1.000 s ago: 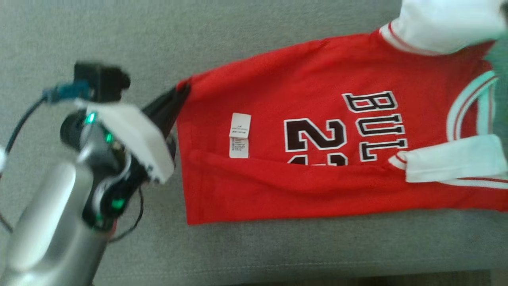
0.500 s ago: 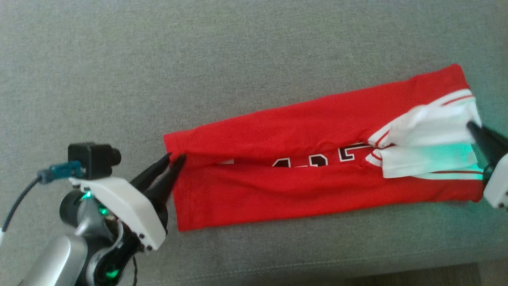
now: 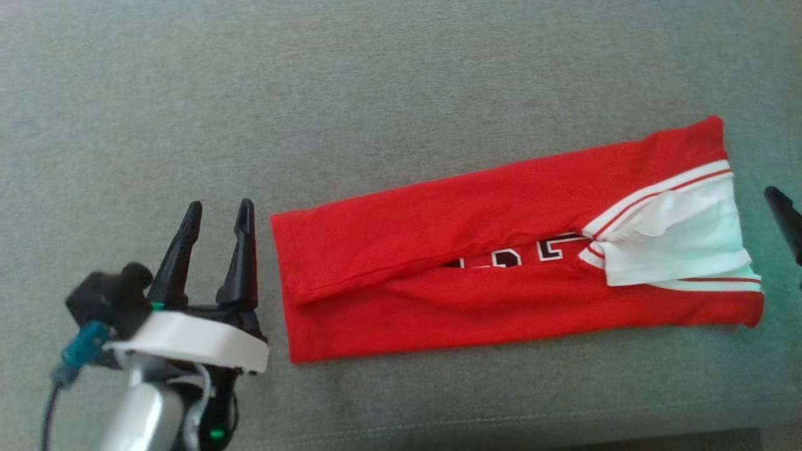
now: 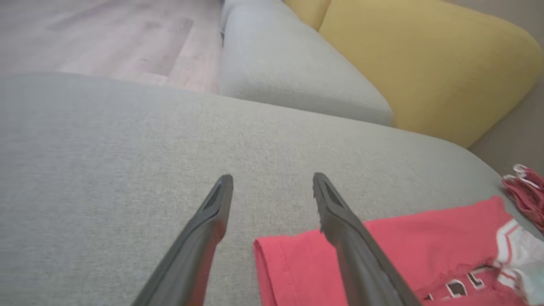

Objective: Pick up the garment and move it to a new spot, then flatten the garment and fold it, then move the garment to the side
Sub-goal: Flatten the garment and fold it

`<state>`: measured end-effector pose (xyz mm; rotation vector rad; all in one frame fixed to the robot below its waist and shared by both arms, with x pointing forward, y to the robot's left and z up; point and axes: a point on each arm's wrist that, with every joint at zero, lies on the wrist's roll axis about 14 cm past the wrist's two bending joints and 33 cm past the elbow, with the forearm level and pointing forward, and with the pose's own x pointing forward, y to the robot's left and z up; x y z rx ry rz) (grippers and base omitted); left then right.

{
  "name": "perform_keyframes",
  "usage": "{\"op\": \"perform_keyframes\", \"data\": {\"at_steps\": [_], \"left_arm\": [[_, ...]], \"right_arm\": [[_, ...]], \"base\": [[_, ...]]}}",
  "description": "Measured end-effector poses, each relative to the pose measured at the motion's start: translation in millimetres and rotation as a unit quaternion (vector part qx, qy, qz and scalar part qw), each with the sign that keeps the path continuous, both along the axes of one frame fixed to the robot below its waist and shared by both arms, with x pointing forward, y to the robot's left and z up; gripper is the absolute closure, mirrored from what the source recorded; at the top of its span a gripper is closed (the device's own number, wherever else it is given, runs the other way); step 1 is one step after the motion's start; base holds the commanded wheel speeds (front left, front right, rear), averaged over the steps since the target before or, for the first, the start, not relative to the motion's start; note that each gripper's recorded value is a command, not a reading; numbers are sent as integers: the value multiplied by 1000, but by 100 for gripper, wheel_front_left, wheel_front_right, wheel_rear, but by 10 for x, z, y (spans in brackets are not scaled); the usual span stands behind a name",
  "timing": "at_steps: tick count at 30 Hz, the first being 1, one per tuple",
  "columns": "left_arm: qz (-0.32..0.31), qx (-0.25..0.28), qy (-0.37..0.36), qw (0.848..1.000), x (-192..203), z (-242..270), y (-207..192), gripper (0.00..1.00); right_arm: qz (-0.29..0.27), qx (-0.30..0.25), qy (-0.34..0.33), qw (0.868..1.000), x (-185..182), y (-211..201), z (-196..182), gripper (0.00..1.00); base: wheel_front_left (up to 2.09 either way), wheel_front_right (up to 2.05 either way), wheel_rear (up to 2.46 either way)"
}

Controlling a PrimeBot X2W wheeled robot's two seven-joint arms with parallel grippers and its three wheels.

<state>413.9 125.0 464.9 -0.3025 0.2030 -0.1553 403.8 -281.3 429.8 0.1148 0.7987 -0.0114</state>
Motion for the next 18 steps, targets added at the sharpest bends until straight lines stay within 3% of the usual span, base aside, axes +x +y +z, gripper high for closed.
{"op": "perform_keyframes", "data": {"at_steps": [4,12,18], "left_arm": [[21,11,-34,999,-62,-25,-21,0],[20,40,-30,999,-222,-200,-129,0],[33,46,-45,997,-217,-130,-107,0]], "right_arm": [[-20,7,18,1000,78,30,-129,0],[34,0,159,987,-209,318,-693,0],[48,7,182,982,-224,368,-746,0]], "base": [[0,0,0],[0,0,0],[0,0,0]]}}
